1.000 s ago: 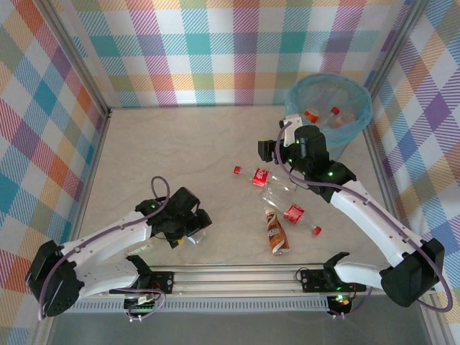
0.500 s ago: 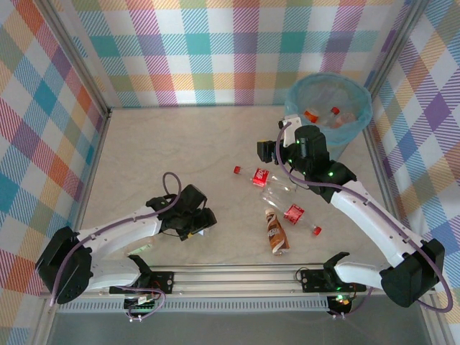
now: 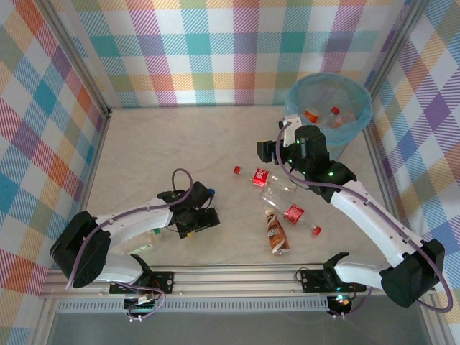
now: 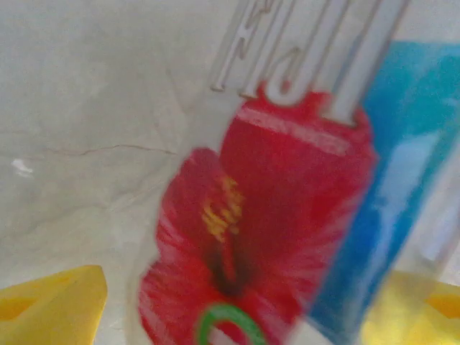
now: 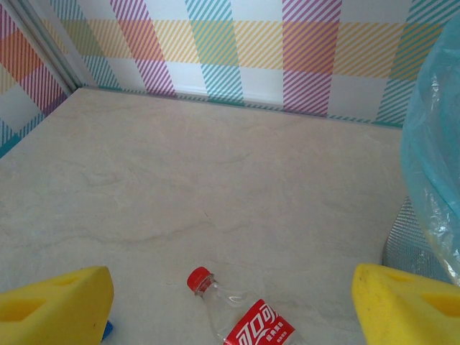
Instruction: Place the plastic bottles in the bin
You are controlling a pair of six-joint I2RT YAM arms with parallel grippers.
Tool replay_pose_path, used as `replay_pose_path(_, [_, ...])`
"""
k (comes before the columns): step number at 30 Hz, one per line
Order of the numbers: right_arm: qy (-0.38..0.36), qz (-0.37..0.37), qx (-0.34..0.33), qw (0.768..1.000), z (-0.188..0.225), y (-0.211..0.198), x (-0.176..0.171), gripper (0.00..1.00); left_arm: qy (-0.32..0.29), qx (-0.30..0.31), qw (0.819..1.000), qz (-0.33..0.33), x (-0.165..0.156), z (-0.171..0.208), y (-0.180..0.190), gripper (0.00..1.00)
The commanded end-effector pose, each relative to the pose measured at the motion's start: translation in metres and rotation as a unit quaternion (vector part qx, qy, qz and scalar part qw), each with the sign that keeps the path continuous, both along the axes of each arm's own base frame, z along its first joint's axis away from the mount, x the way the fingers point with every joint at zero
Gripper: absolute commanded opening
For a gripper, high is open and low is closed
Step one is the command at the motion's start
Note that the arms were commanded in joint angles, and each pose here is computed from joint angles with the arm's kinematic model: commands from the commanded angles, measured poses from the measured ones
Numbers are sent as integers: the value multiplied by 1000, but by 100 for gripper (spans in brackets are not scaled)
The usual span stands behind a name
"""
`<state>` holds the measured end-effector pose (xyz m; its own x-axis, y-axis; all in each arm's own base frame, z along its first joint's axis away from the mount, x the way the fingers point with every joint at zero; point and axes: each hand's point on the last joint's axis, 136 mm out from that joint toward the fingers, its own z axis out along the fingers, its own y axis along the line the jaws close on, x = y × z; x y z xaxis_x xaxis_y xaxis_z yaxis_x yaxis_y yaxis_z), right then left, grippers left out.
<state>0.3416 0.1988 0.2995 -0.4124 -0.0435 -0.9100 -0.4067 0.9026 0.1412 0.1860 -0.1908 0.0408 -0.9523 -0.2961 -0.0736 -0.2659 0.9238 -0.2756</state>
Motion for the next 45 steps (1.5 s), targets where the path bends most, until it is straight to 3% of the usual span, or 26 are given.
replay_pose_path(1, [-12, -1, 18, 1000, 15, 2, 1, 86, -5, 23, 1000, -17, 6, 6, 8, 86])
replay_pose_path(7, [-16, -6, 15, 1000, 16, 4, 7, 86, -18, 28, 999, -34, 22, 17, 8, 87])
replay_pose_path(12, [-15, -6, 16, 1000, 17, 8, 14, 86, 15, 18, 996, -89, 24, 6, -10, 86])
replay_pose_path(16, [-14, -6, 10, 1000, 15, 10, 18, 86, 69, 7, 986, -151, 16, -7, -25, 80])
replay_pose_path(26, [-10, -6, 5, 1000, 13, 16, 28, 86, 51, 35, 982, -180, 22, -3, -18, 68])
replay_pose_path(32, [-1, 18, 16, 1000, 21, 32, 36, 86, -27, 40, 977, -206, 41, 26, -18, 60])
replay_pose_path(40, [10, 48, 37, 998, 35, 48, 38, 83, -135, 31, 961, -241, 62, 83, -20, 56])
replay_pose_path(45, [11, 99, 76, 992, 52, 64, 24, 80, -260, -3, 929, -263, 70, 147, -25, 52])
